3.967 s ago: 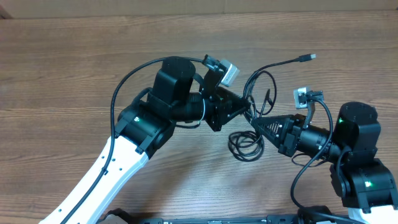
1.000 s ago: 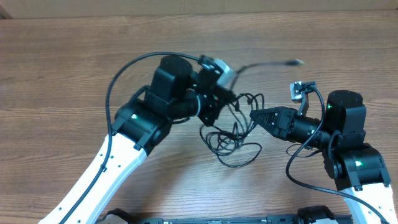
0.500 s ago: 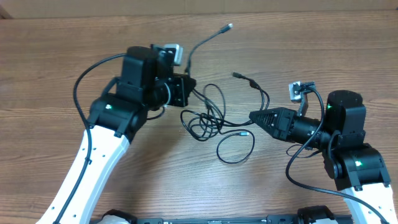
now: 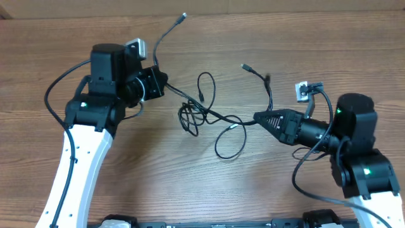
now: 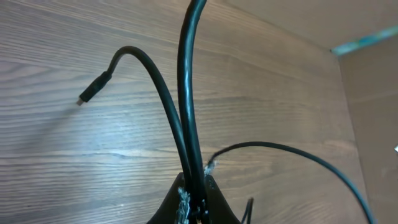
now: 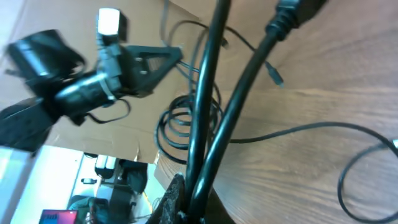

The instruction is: Untangle cables

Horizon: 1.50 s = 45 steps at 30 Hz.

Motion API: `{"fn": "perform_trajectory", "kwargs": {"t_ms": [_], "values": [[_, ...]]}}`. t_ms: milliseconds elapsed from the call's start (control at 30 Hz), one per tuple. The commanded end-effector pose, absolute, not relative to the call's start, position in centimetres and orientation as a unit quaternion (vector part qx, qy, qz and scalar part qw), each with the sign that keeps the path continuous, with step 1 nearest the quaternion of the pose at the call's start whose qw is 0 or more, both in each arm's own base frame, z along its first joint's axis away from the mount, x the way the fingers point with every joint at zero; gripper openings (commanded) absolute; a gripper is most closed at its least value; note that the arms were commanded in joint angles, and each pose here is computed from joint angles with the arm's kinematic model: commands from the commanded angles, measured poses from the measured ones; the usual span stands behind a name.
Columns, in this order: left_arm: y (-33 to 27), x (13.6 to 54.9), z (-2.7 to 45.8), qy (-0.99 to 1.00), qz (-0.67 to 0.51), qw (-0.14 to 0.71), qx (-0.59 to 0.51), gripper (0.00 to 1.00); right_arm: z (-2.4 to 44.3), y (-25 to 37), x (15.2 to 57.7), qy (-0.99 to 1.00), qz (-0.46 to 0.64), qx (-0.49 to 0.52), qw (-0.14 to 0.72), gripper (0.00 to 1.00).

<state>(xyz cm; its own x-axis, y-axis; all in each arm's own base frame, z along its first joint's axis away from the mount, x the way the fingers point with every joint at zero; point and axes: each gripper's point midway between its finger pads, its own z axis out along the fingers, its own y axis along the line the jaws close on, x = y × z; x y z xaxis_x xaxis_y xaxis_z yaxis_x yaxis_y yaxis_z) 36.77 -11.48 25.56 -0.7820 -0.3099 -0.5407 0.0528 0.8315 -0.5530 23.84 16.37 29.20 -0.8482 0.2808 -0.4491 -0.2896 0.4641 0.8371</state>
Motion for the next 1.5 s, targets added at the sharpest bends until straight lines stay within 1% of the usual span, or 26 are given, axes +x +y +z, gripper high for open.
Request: {"fn": "perform_trajectory", "kwargs": {"t_ms": [0,233,367,467,667,767,967,1133,1200,1233,1267,1300,1333,1367,1467], "values": [[-10.0,37.3,25.4,0.904,-0.249,0.344,-0.048,0.04,32.8,16.4,22.3,0.78,0.528,-0.049,0.333,0.04],[-8.7,37.8,25.1,0.909,-0.208,0.358,-0.055,0.04,37.3,16.1,20.3,0.728,0.529,-0.106,0.423,0.04],[-7.8,37.9,24.8,0.913,-0.182,0.361,-0.062,0.04,38.6,15.9,20.3,0.714,0.524,-0.111,0.452,0.04],[-6.6,38.0,24.5,0.916,-0.15,0.364,-0.076,0.04,38.6,15.3,21.2,0.719,0.518,-0.075,0.458,0.04],[-3.7,37.8,23.7,0.921,-0.084,0.364,-0.111,0.04,38.3,13.4,23.3,0.727,0.475,-0.014,0.496,0.04],[-2.4,37.7,23.6,0.921,-0.071,0.361,-0.127,0.04,38.0,12.3,24.4,0.731,0.449,0.019,0.513,0.04],[1.3,37.3,23.1,0.918,-0.053,0.352,-0.172,0.04,35.8,9.0,26.2,0.754,0.375,0.108,0.528,0.04],[2.0,37.2,23.1,0.917,-0.053,0.35,-0.182,0.04,34.2,7.6,26.5,0.77,0.338,0.146,0.522,0.04],[1.9,37.3,23.2,0.917,-0.058,0.352,-0.18,0.04,33.6,7.3,26.5,0.776,0.33,0.153,0.516,0.11],[1.9,37.4,23.2,0.916,-0.058,0.354,-0.18,0.04,33.3,7.2,26.5,0.78,0.324,0.159,0.512,0.12],[1.9,37.5,23.4,0.915,-0.059,0.358,-0.179,0.04,32.7,6.9,26.4,0.786,0.316,0.166,0.505,0.17],[1.8,37.7,23.5,0.913,-0.061,0.362,-0.178,0.04,32.0,6.8,26.3,0.793,0.309,0.172,0.496,0.29],[1.7,37.8,23.6,0.912,-0.066,0.364,-0.176,0.04,31.6,6.7,26.2,0.798,0.306,0.175,0.489,0.37],[1.2,38.0,23.8,0.911,-0.079,0.367,-0.171,0.04,30.8,6.7,26.0,0.807,0.302,0.179,0.475,0.5],[0.0,38.4,24.2,0.909,-0.112,0.371,-0.156,0.04,29.3,6.8,25.4,0.823,0.296,0.184,0.448,0.7]]}}
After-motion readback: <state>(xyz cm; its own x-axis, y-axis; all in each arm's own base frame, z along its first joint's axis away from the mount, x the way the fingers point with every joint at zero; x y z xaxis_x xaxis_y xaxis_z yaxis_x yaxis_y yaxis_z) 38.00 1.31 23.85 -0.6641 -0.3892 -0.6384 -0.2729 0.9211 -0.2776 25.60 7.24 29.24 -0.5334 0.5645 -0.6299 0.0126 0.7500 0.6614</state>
